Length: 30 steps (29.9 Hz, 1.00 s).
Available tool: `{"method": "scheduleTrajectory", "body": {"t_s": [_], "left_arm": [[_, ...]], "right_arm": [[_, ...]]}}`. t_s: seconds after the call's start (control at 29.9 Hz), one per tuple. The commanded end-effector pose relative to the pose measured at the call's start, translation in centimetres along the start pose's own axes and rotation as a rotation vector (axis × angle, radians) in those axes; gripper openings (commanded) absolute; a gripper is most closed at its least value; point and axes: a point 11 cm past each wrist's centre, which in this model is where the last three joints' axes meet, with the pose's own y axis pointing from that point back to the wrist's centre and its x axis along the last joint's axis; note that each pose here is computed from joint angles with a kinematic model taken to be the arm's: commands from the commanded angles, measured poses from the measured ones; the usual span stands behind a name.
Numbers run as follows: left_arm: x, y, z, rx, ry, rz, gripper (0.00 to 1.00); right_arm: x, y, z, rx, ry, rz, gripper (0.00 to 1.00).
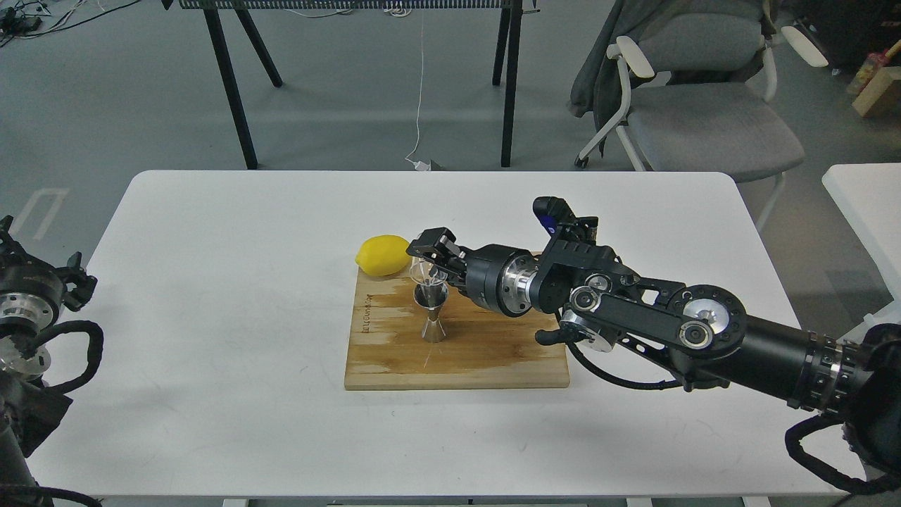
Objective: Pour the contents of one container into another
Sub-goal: 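Tilt the glass cup with the right gripper to pour into the jigger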
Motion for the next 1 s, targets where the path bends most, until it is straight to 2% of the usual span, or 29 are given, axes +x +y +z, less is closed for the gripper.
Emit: {"method": "scheduleTrajectory", "body": {"t_s": [0.0, 0.97], "left_arm": [[0.07, 0.03, -0.03, 0.001, -0.001, 0.001, 1.0], [0.69, 0.21, 0.26, -0.009, 0.0, 0.018, 1.0]], "right_arm": [[0.14, 0.01, -0.18, 0.004, 0.021, 0.006, 0.27], [0.24, 0.18, -0.33, -0.025, 0.199, -0.02, 0.27]]}}
